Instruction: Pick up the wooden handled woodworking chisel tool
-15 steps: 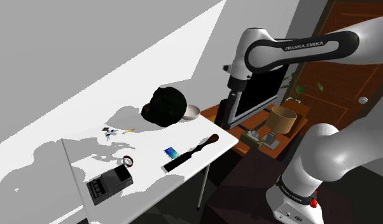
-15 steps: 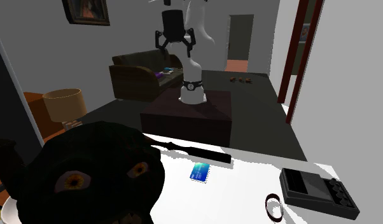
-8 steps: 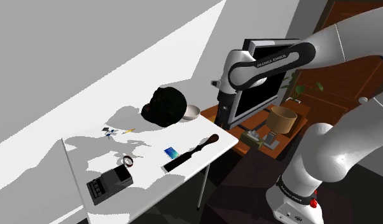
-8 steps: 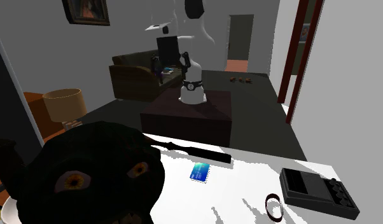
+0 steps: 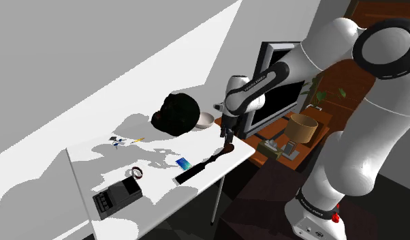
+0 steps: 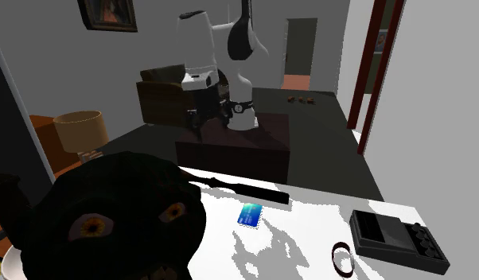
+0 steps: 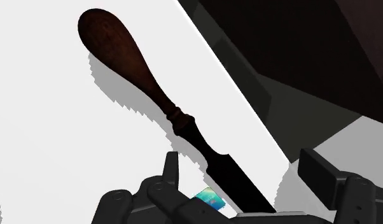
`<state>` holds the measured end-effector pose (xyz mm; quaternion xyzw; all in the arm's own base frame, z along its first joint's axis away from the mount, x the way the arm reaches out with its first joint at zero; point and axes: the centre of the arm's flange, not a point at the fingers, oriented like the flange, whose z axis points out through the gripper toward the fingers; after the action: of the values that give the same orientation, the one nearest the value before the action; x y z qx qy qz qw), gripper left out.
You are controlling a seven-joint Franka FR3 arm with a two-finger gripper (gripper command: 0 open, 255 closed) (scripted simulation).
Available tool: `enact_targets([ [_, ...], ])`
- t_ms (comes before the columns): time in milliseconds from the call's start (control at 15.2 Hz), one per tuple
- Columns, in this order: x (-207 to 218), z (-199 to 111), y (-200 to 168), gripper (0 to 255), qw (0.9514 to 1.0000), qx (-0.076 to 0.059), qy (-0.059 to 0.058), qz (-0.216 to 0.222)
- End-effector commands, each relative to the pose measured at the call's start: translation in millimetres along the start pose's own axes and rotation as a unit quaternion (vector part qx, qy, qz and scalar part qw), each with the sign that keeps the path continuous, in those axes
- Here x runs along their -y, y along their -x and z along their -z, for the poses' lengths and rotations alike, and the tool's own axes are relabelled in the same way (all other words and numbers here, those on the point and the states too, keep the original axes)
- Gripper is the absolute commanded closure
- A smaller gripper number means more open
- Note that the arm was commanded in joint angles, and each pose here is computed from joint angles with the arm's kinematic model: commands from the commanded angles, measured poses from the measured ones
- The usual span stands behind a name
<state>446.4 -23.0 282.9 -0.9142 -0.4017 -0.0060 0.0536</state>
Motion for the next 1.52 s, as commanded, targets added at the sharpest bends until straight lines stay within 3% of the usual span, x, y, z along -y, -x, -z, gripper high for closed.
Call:
enact_targets([
  [0, -10.3, -23.9, -6.6, 0, 0.9995, 0.003, -0.002, 0.032],
  [462, -39.5, -104.1, -33.2, 0, 0.9915, 0.013, -0.012, 0.129],
  [1056, -43.2, -143.9, -31.0, 0, 0.9915, 0.013, -0.012, 0.129],
  [1122, -43.2, -143.1, -30.3, 255, 0.9915, 0.013, -0.012, 0.129],
  [1452, -42.7, -143.1, -30.4, 255, 0.9915, 0.013, -0.012, 0.129],
])
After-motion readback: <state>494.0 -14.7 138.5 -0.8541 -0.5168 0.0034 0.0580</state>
